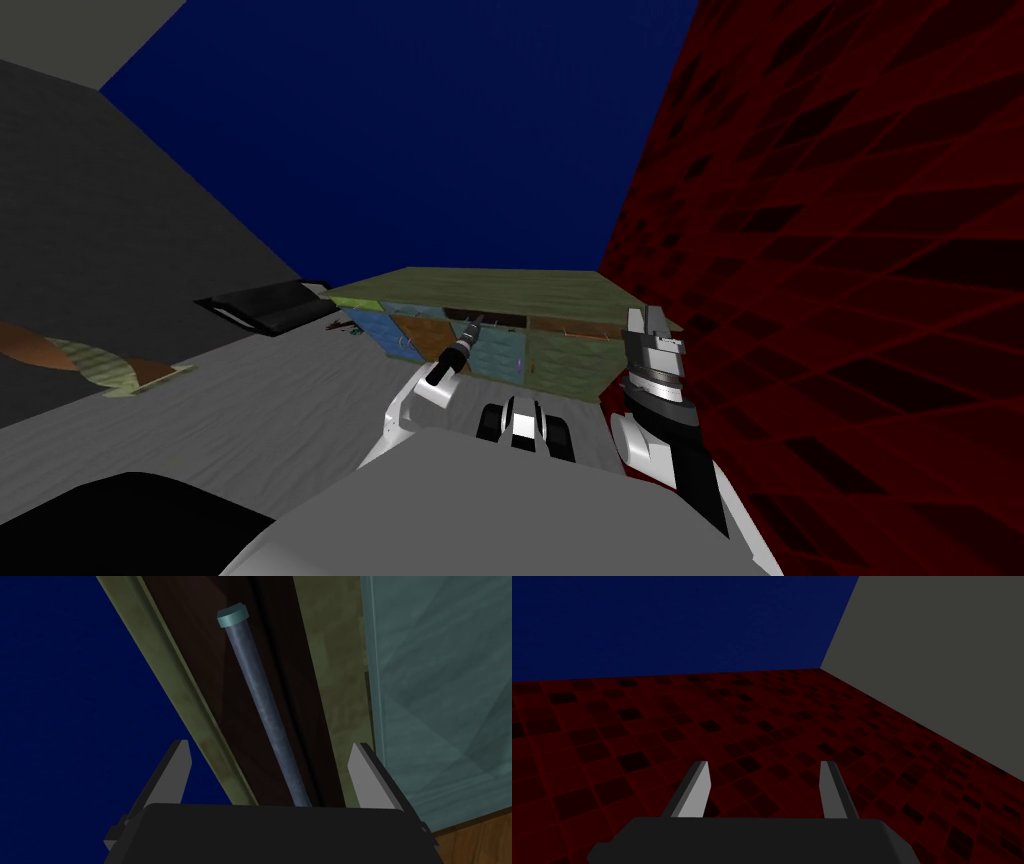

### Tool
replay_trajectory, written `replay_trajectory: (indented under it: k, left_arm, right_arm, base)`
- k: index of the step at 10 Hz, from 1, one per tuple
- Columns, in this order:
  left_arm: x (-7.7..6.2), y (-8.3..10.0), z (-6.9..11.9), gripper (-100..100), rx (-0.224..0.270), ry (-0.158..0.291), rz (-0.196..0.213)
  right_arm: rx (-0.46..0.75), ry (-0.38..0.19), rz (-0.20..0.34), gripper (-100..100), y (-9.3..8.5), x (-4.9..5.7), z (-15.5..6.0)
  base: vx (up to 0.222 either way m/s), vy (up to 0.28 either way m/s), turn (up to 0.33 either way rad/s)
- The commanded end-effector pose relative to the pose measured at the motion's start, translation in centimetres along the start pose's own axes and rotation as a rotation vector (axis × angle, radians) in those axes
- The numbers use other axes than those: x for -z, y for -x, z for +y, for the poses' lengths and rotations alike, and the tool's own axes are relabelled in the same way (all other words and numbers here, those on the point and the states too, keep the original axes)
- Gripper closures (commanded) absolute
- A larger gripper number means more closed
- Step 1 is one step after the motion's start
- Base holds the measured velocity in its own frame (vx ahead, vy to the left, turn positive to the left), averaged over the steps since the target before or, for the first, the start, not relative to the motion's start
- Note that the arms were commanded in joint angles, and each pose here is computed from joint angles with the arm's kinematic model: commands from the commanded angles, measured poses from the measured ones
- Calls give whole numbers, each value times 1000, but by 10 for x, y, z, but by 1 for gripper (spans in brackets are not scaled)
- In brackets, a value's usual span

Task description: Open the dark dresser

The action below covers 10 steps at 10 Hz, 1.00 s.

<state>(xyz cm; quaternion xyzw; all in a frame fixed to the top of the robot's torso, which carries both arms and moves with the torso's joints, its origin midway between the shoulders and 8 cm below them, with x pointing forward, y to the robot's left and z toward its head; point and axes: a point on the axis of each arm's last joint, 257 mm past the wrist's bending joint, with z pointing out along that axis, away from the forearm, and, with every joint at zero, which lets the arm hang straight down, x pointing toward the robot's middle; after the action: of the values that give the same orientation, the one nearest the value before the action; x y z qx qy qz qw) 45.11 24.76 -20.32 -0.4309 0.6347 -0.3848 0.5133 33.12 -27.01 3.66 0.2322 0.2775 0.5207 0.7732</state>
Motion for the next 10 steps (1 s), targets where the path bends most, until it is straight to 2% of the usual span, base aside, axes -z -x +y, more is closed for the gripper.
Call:
replay_trajectory:
  k: [1, 2, 3, 4, 5, 6, 8, 9, 10]
  left_arm:
    - [-20, 29, 5, -100, -8, 11, -57]
    - [-22, 29, 9, -100, -9, 17, -56]
    - [-32, 44, 4, -100, -10, 11, -85]
    - [-33, 44, 12, -100, -10, 26, -84]
    - [-42, 59, 8, -100, -8, 21, -113]
    - [-43, 59, 16, -100, -8, 35, -112]
    - [-58, 88, 16, -100, 2, 43, -168]
    - [-61, 88, 20, -100, 2, 50, -167]
    - [-68, 102, 15, -100, 10, 45, -194]
  right_arm:
    - [0, 0, 0, 0, 0, 0, 0]
    - [0, 0, 0, 0, 0, 0, 0]
    - [0, 0, 0, 0, 0, 0, 0]
    - [0, 0, 0, 0, 0, 0, 0]
    - [0, 0, 0, 0, 0, 0, 0]
    - [0, 0, 0, 0, 0, 0, 0]
    - [0, 0, 0, 0, 0, 0, 0]
    - [0, 0, 0, 0, 0, 0, 0]
    - [0, 0, 0, 0, 0, 0, 0]
  base:
    - [-136, 14, -296]
    - [-111, 12, -117]
    - [-90, 20, -178]
    - [-76, 13, -107]
    - [-99, 4, -200]
    - [-80, 9, -88]
    - [-99, 11, -224]
    - [-101, 11, -106]
    - [-101, 3, -176]
